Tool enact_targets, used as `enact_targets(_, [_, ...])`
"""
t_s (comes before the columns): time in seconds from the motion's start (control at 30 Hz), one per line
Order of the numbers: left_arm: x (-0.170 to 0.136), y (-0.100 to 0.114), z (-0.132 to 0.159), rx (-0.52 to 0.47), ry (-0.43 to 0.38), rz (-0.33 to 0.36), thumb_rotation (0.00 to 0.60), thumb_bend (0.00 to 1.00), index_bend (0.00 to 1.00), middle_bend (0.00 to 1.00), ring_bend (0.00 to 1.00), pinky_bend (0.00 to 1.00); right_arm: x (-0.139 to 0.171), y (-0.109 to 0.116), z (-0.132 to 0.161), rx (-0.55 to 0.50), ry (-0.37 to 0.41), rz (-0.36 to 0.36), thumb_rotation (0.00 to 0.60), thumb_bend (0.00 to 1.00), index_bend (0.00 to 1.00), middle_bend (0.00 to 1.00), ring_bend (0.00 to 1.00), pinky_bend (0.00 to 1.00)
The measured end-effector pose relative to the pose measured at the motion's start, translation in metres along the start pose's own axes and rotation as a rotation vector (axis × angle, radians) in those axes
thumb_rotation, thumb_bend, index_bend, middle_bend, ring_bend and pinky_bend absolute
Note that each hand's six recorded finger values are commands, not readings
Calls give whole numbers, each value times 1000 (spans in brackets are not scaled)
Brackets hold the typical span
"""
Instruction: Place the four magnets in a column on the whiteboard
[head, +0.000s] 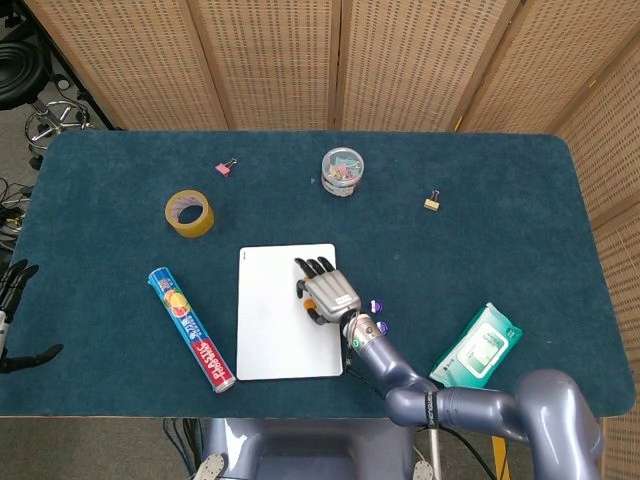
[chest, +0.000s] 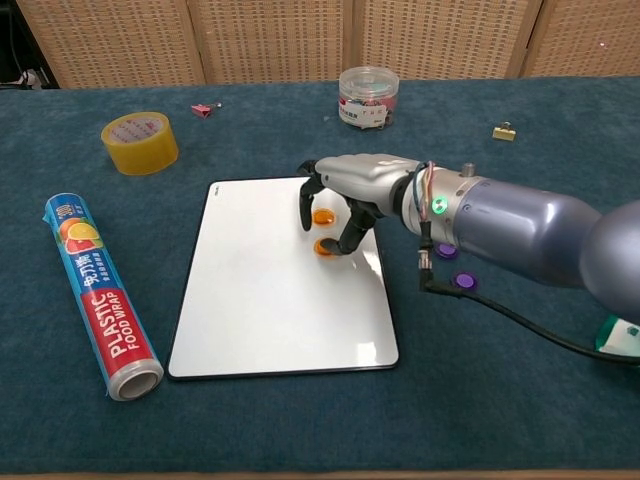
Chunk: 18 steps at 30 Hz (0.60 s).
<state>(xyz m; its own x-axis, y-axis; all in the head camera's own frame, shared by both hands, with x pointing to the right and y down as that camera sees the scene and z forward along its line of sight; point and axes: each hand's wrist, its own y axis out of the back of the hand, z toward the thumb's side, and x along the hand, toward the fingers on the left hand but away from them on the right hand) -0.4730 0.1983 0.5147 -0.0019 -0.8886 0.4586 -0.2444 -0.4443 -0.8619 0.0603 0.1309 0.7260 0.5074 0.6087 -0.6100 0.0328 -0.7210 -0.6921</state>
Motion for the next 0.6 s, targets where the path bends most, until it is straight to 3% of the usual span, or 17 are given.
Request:
enact_targets(0.17, [0,0,0,3,0,-2,600,0,0,0,0,0,10,13,-6,26,11,-22,600,431,329,0,0,0])
enact_targets(0.3, [0,-1,1,13,-3,-3,600,0,0,0,0,0,21,18,-20,73,-12,-22,600,261,260,0,0,0])
enact_targets(0.6, [0,-5,5,24,-13,-10,600,0,0,0,0,0,47,11,-63,94,-100,-4,600,225,315,0,0,0])
